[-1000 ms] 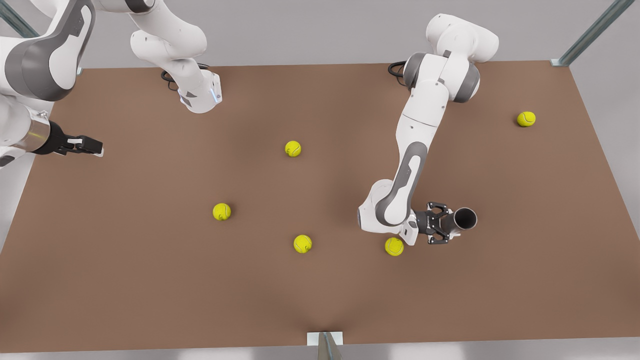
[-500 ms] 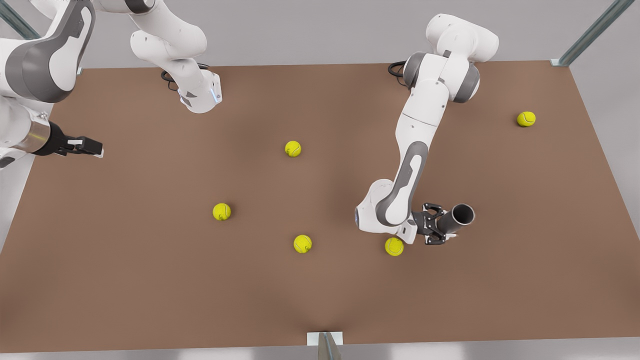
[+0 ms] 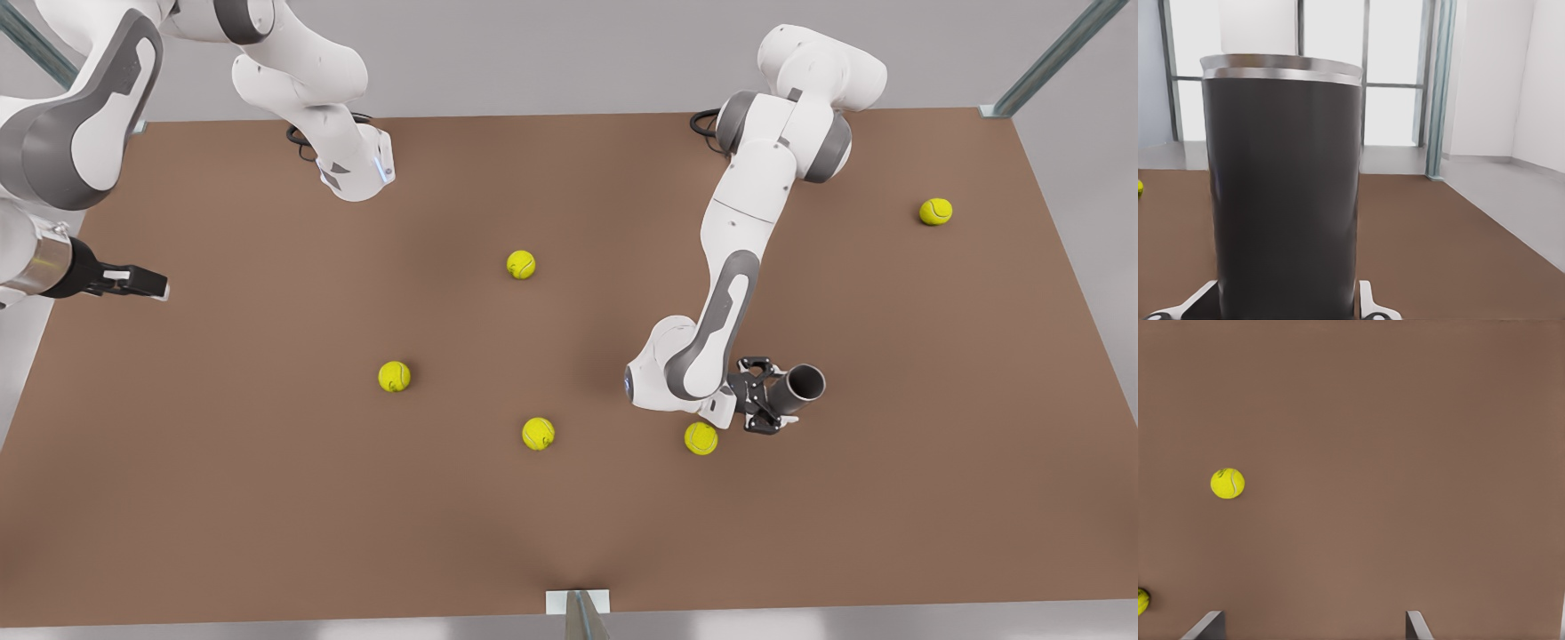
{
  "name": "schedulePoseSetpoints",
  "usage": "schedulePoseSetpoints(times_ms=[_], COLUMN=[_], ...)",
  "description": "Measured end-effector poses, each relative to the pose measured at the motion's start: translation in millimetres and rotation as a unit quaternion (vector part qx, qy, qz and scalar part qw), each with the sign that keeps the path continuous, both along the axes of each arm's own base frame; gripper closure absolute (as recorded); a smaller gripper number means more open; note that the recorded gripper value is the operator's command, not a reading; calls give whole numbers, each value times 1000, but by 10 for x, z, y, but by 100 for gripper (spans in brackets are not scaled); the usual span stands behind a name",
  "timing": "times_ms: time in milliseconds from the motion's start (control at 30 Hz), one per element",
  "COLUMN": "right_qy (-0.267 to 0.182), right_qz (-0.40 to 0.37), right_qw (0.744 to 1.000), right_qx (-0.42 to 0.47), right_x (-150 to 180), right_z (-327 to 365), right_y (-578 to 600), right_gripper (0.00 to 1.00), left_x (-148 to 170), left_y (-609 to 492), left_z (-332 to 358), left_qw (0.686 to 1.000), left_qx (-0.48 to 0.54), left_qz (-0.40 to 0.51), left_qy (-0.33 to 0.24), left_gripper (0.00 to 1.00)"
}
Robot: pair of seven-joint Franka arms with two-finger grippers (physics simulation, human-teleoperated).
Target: Put the tennis tube upright
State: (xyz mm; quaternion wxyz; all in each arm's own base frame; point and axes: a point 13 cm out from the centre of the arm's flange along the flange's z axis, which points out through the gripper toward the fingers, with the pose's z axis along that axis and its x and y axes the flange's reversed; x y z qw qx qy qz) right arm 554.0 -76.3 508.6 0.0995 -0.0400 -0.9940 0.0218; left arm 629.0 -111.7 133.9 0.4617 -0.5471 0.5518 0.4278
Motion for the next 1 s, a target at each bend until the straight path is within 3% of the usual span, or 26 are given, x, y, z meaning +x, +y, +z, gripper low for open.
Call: schedulePoseSetpoints(times_ms=[567,700,767,933,1000], right_qy=[-3,-4,-5,-9,-10], right_qz=[-3,-5,-6,-6,-5], right_qw=[1000,1000,1000,1000,1000], right_qx=[-5,-6,-7,-8,-7], right_x=[80,85,94,103,111], right_z=[-22,-26,-14,12,12], right_y=[-67,-84,-99,-101,-93], right_gripper=[0,0,0,0,0], left_x=[-46,-227,-185,329,66], left_y=[-512,-1288,-1662,-38,388], left_z=[303,396,993,2227,2873], left_qw=[1000,995,979,907,874], left_qx=[-18,-96,-203,-410,-476], left_qz=[-7,-22,3,87,58], left_qy=[-16,-1,-8,48,84], left_gripper=[0,0,0,0,0])
